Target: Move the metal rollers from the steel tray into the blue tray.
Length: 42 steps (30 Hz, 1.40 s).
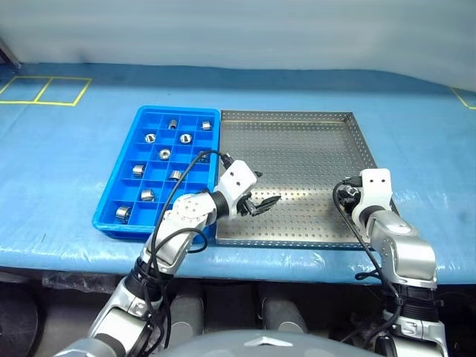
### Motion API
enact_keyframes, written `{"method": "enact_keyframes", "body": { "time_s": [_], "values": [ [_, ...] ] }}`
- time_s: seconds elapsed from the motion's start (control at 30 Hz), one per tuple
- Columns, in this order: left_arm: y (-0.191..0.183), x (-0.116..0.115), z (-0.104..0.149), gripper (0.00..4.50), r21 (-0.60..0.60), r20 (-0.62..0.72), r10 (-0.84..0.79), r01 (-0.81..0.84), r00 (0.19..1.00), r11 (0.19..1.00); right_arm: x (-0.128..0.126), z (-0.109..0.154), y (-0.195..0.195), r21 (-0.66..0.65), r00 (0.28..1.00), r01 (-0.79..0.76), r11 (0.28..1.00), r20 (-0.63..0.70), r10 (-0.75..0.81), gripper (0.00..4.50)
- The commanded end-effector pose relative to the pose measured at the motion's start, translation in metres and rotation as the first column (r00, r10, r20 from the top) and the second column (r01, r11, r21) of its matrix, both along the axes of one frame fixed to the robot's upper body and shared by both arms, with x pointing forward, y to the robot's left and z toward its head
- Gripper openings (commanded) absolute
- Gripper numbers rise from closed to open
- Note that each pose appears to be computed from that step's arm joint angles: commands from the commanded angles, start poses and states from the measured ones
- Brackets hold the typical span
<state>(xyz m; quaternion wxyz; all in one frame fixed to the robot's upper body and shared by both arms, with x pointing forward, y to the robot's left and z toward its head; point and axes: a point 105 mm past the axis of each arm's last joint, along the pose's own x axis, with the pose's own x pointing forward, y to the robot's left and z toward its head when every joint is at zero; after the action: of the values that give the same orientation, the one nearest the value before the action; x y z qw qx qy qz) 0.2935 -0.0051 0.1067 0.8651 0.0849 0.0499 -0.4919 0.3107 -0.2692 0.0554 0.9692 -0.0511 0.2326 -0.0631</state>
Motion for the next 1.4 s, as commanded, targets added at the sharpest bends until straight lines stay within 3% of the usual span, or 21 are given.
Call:
{"method": "enact_keyframes", "body": {
  "time_s": [0.03, 0.3, 0.43, 0.67, 0.83, 1.13, 1.4],
  "values": [
    [0.001, -0.001, 0.012, 3.7, -0.031, 0.04, 0.006, -0.005, 0.999, 1.0, 0.007, 0.012, 0.003, 0.001, 0.998, -0.014, 1.0, 0.053, 0.014, 1.99],
    [0.036, -0.006, 0.016, 3.7, 0.001, 0.066, 0.142, -0.143, 0.988, 0.99, 0.015, 0.046, 0.07, -0.014, 0.918, -0.354, 0.935, 0.184, 0.35, 1.88],
    [0.074, -0.001, 0.03, 3.7, 0.012, 0.13, 0.33, -0.335, 0.935, 0.942, 0.019, 0.064, 0.121, -0.019, 0.811, -0.549, 0.836, 0.232, 0.538, 1.88],
    [0.115, -0.002, 0.034, 3.7, 0.06, 0.171, 0.507, -0.523, 0.845, 0.85, 0.033, 0.075, 0.191, -0.027, 0.657, -0.726, 0.687, 0.264, 0.706, 1.88],
    [0.126, -0.009, 0.029, 3.7, 0.109, 0.178, 0.529, -0.551, 0.83, 0.828, 0.037, 0.078, 0.219, -0.02, 0.601, -0.775, 0.631, 0.284, 0.747, 1.88],
    [0.144, -0.017, 0.021, 3.7, 0.163, 0.179, 0.58, -0.606, 0.795, 0.779, 0.018, 0.069, 0.26, 0.015, 0.486, -0.865, 0.502, 0.275, 0.83, 1.88],
    [0.141, -0.017, 0.018, 3.7, 0.168, 0.166, 0.575, -0.597, 0.801, 0.784, 0.009, 0.056, 0.275, 0.06, 0.451, -0.89, 0.451, 0.25, 0.857, 1.88]
  ]
}}
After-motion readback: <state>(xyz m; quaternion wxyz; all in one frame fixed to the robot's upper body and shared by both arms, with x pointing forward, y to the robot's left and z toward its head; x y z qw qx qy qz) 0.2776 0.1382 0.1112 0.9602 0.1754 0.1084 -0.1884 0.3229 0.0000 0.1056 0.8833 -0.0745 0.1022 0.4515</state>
